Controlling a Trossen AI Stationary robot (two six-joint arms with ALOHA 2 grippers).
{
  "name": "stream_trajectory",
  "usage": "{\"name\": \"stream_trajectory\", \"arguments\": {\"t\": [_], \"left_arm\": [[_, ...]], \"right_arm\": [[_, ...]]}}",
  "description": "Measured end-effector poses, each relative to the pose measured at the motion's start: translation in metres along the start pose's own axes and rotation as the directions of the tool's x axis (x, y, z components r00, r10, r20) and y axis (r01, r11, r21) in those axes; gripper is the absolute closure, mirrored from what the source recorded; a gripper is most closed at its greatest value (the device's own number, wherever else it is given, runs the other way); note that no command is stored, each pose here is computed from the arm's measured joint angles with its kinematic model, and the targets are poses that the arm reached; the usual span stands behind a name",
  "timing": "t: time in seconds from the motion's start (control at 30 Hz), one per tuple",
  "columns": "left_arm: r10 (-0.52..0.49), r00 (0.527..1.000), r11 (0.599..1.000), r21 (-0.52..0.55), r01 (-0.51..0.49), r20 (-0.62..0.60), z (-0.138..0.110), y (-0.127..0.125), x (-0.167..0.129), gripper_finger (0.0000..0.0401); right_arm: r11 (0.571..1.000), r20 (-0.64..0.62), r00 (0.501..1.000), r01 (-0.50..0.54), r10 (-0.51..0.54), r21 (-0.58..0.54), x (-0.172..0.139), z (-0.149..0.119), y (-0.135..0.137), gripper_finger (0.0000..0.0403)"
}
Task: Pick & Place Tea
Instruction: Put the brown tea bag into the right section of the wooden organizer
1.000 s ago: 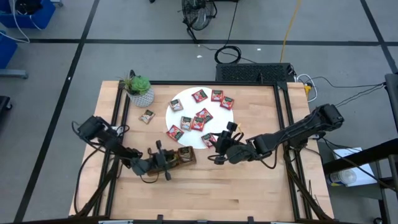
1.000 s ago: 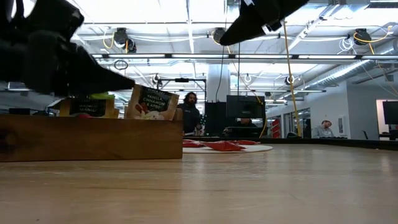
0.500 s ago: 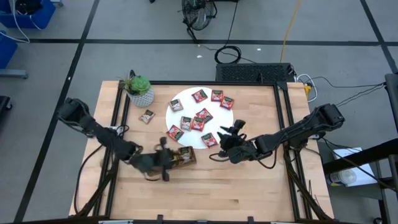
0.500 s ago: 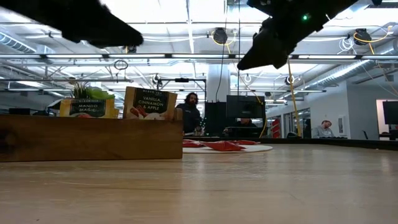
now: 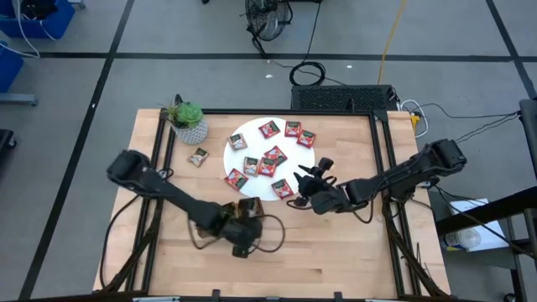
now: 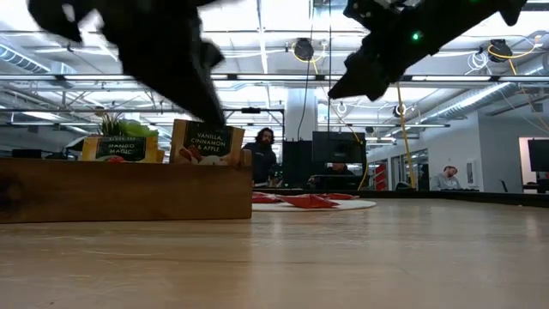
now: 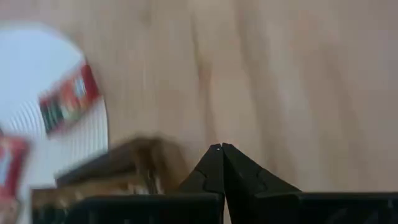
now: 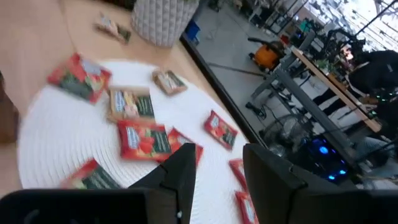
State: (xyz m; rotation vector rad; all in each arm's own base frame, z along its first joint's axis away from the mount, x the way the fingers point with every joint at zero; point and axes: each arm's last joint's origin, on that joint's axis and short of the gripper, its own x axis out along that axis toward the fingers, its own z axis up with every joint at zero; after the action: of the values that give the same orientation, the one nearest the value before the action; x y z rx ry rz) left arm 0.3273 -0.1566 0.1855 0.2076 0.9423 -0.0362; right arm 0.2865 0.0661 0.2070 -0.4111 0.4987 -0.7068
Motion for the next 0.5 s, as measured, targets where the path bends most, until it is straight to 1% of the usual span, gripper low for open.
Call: {"name": "stream_trajectory", "arguments": {"t": [0.03, 0.1, 0.2, 0.33, 0.4, 0.5], "left_arm": [[0.006, 1.000, 1.000, -0.008, -0.006, -0.031, 0.000, 0.002, 0.007, 0.0399], [0.018, 0.998, 1.000, -0.024, -0.020, -0.057, 0.001, 0.005, 0.016, 0.0399], [0.063, 0.995, 0.997, -0.043, -0.067, -0.082, -0.001, 0.014, 0.018, 0.0400], [0.126, 0.986, 0.990, -0.043, -0.131, -0.111, -0.002, 0.024, 0.010, 0.0400], [0.134, 0.985, 0.989, -0.050, -0.140, -0.111, -0.001, 0.029, 0.005, 0.0400], [0.145, 0.977, 0.986, -0.055, -0.155, -0.156, -0.004, 0.037, 0.005, 0.0400]], "right_arm": [[1.000, 0.011, 1.000, -0.001, 0.001, 0.011, -0.001, 0.002, 0.000, 0.0284], [1.000, 0.018, 1.000, -0.011, 0.011, -0.002, -0.004, 0.002, -0.001, 0.0284], [1.000, 0.038, 0.999, -0.021, 0.020, 0.009, -0.008, 0.005, 0.000, 0.0284], [0.999, 0.052, 0.998, -0.036, 0.037, -0.012, -0.013, 0.005, 0.003, 0.0284], [0.999, 0.055, 0.998, -0.041, 0.042, -0.014, -0.014, 0.006, 0.004, 0.0284], [0.999, 0.059, 0.997, -0.046, 0.047, -0.016, -0.016, 0.006, 0.005, 0.0284]]}}
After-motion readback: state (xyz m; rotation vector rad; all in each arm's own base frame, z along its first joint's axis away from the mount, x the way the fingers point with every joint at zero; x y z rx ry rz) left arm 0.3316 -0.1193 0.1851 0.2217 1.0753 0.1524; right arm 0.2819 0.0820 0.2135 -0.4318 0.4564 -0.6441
